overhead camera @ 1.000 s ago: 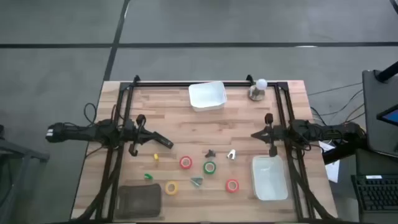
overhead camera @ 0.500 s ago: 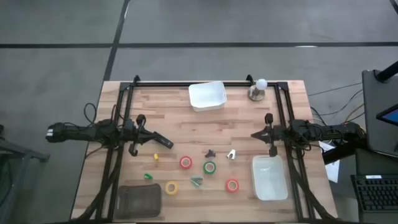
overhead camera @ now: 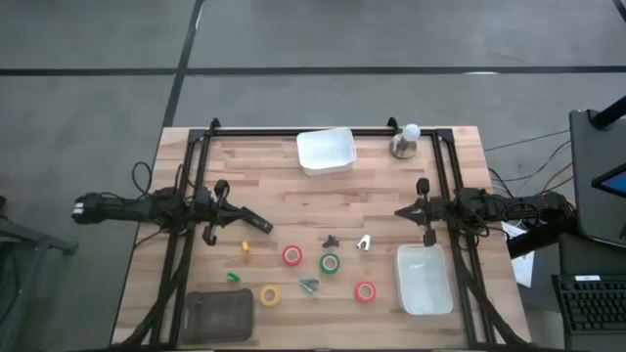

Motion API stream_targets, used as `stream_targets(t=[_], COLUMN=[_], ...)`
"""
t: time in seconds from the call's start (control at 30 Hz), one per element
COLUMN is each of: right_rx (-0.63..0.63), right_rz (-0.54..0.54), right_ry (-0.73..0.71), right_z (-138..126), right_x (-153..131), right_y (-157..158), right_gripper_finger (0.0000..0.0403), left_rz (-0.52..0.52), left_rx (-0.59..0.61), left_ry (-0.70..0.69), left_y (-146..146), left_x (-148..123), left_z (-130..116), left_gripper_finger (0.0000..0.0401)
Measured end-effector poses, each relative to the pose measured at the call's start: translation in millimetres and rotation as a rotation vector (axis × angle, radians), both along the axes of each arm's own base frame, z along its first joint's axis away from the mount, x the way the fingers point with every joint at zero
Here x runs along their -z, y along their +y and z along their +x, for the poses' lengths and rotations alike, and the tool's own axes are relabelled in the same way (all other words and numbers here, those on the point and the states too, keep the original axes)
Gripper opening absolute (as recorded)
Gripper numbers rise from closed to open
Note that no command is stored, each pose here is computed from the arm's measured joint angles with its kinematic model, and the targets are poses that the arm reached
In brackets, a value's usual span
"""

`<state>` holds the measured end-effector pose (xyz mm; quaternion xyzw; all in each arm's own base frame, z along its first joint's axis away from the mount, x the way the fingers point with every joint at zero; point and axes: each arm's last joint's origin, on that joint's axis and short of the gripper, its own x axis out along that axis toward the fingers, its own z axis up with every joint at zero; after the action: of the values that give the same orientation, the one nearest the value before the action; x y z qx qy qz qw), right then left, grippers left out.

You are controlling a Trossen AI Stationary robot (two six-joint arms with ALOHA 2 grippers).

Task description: Pick and place Stapler, Stapler remover, tape

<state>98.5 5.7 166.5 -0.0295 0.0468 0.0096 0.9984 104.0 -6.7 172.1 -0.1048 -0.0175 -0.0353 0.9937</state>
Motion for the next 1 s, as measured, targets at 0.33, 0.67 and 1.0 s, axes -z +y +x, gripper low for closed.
stream_targets(t=[0.33,0.67,1.0], right_rx=[0.0,0.0,-0.013], right_rz=[0.0,0.0,0.226], right_ry=[0.0,0.001,-0.016], right_z=[0.0,0.1,0.2], right_x=[0.0,0.0,-2.2], right_y=[0.0,0.0,1.0], right_gripper_finger=[0.0008,0.0008,0.0008], left_rz=[0.0,0.0,0.0], left_rx=[0.0,0.0,0.0], left_ry=[-0.001,0.0,0.0], left_y=[0.0,0.0,0.0], left_x=[-0.1,-0.1,0.0], left_z=[0.0,0.0,0.0], left_gripper_finger=[0.0007,0.0007,0.0007])
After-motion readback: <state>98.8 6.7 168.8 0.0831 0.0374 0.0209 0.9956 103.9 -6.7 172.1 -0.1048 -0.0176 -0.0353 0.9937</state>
